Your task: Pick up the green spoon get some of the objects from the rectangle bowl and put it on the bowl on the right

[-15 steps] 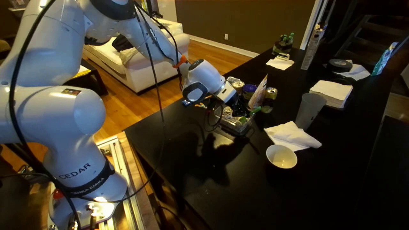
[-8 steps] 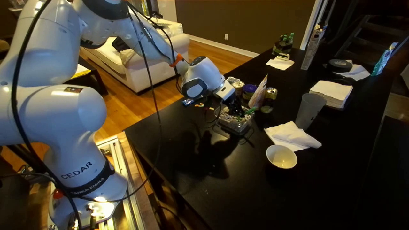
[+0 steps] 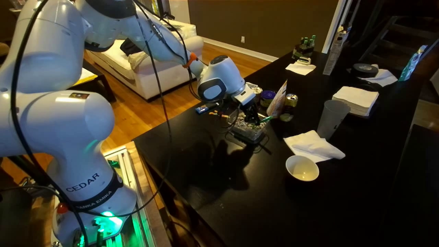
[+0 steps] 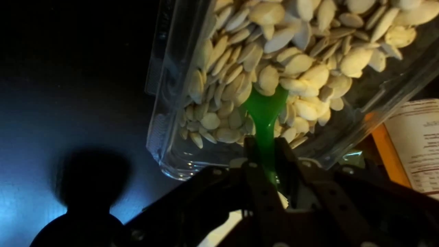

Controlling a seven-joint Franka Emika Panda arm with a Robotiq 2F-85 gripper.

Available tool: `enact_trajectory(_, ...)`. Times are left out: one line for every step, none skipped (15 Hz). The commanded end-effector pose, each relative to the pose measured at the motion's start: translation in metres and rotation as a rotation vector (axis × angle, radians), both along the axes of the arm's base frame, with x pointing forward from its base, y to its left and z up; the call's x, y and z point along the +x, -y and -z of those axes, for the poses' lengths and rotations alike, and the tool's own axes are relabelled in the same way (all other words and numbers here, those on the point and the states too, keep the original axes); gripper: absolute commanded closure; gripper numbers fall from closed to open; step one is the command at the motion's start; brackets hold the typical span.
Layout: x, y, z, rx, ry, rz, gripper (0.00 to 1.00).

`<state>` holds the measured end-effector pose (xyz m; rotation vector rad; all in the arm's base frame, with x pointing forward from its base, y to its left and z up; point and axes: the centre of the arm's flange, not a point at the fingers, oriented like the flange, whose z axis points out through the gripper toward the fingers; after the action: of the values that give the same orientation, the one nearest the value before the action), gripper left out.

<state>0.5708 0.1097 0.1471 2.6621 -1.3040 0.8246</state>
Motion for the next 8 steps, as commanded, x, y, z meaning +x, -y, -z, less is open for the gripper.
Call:
enact_trajectory(0.0110, -0.0061, -0.0041, 0.048, -0.061, 0.021, 0.96)
enact_trajectory(0.0117, -0.0055, -0.0050, 0.058, -0.076, 0.026, 0.96)
enact_trajectory(0.0122, -0.0051, -0.0052, 0.071, -0.094, 0.029, 0.96)
enact_trajectory(0.0128, -0.0049, -0.0055, 0.094, -0.114, 0.031, 0.96)
enact_trajectory(0.0139, -0.0053, -0.0055, 0.095, -0.127, 0.028, 0.96)
enact_trajectory(0.0151, -0.0059, -0.0046, 0.097, -0.138, 0.034, 0.96)
enact_trajectory(0.0158, -0.0057, -0.0049, 0.102, -0.147, 0.036, 0.96)
enact_trajectory(0.0171, -0.0050, -0.0051, 0.110, -0.157, 0.039, 0.96)
